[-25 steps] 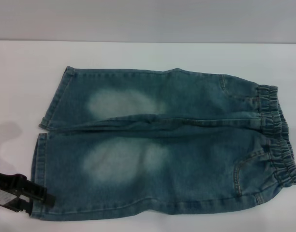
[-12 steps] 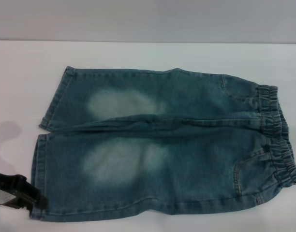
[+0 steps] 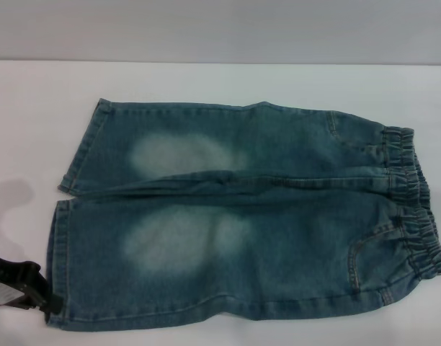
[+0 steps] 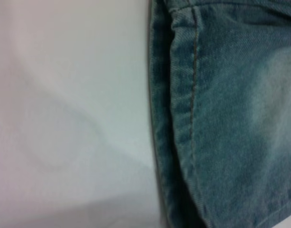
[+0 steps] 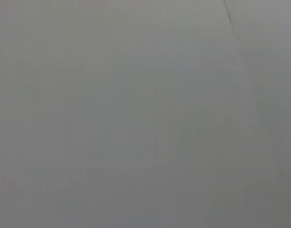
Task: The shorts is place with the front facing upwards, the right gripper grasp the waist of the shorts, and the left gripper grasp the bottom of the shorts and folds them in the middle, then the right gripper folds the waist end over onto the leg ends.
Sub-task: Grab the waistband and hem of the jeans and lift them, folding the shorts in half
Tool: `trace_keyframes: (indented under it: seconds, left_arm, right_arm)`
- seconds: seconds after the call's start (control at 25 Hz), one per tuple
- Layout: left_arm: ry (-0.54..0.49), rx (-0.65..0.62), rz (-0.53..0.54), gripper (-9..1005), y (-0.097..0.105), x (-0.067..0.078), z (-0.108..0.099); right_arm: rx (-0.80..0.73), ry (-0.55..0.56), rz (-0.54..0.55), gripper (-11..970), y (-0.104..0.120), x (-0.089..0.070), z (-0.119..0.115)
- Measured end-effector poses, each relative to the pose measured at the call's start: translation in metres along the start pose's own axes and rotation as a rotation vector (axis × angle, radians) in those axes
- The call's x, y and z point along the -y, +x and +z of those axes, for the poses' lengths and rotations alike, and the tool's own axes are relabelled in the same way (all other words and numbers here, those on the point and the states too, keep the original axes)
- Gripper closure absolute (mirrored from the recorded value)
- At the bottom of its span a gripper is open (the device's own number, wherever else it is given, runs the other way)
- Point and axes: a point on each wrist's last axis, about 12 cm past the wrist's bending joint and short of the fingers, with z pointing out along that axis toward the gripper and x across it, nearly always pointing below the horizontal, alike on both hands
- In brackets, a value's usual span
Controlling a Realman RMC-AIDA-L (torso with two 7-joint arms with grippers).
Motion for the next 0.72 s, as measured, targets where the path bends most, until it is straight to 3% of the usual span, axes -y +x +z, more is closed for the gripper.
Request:
trace_keyframes:
  seconds: [0.16,0.4,0.48,0.52,0.56,0.72]
  left_arm:
    - [0.000,0.009,-0.001,974,-0.001,0.000,0.000]
    - [0.070,0.100,-0.013,976,-0.008,0.005,-0.004]
    - [0.085,0.153,-0.019,976,-0.014,0.007,-0.005]
    - [0.085,0.153,-0.019,976,-0.014,0.007,-0.005]
    - [0.075,0.176,-0.019,976,-0.016,0.006,-0.005]
    - [0.041,0.239,-0.021,976,-0.024,0.004,-0.002]
  right_arm:
    - [-0.011,0.004,0.003,209,0.000,0.002,0.001]
    - [-0.047,-0.042,0.105,209,-0.003,0.007,0.010]
    - [-0.083,-0.120,0.178,209,-0.009,0.010,0.017]
    - [-0.140,-0.214,0.243,209,-0.017,0.012,0.026]
    - [-0.140,-0.214,0.243,209,-0.017,0.012,0.026]
    - [-0.305,-0.450,0.311,210,-0.039,0.007,0.044]
